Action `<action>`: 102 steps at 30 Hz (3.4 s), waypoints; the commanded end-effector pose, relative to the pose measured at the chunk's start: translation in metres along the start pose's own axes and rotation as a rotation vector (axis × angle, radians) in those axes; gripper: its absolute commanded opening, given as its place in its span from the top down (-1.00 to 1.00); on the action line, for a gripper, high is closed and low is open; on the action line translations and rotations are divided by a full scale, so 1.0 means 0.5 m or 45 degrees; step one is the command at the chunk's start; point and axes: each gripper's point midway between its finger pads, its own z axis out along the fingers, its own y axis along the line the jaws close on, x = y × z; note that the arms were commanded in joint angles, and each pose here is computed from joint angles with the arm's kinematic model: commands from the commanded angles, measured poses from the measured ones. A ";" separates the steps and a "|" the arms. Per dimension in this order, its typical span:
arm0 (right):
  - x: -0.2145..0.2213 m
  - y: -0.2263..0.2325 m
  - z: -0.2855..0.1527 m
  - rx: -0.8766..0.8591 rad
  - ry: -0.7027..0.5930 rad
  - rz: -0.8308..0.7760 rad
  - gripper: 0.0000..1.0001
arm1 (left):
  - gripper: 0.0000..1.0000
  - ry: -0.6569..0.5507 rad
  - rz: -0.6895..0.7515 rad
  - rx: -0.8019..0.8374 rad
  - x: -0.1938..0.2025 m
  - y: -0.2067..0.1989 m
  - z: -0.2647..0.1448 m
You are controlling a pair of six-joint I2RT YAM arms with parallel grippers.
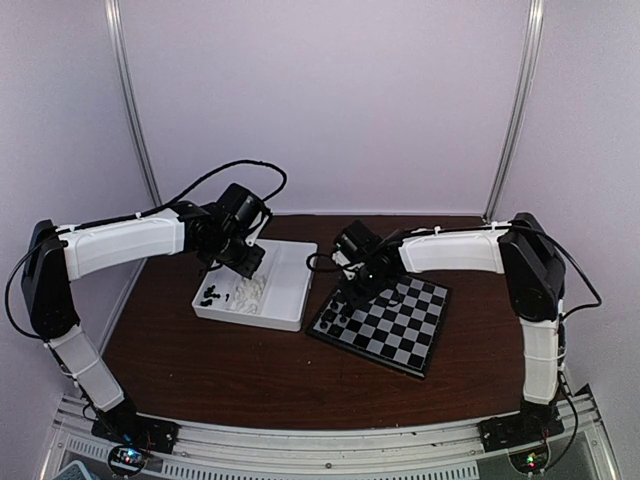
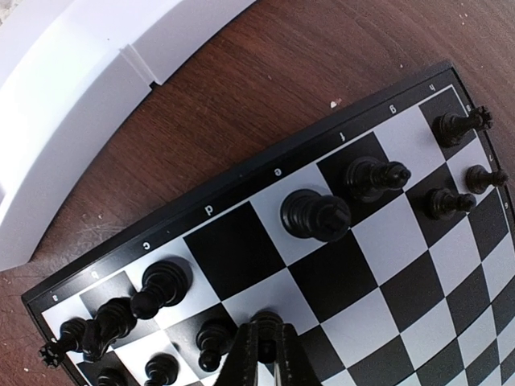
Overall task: Set up the chess pieces on the board
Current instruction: Place the chess piece on the chessboard.
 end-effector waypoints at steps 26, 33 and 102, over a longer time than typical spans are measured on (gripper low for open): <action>-0.023 -0.018 0.014 0.060 -0.022 -0.012 0.87 | 0.39 -0.037 -0.018 -0.025 -0.018 0.019 -0.010; -0.016 -0.025 0.012 0.082 -0.010 -0.018 0.87 | 0.39 -0.035 -0.021 -0.025 -0.016 0.018 -0.009; -0.078 -0.049 -0.194 0.052 -0.307 0.044 0.46 | 0.21 0.158 -0.183 -0.069 0.103 0.073 0.035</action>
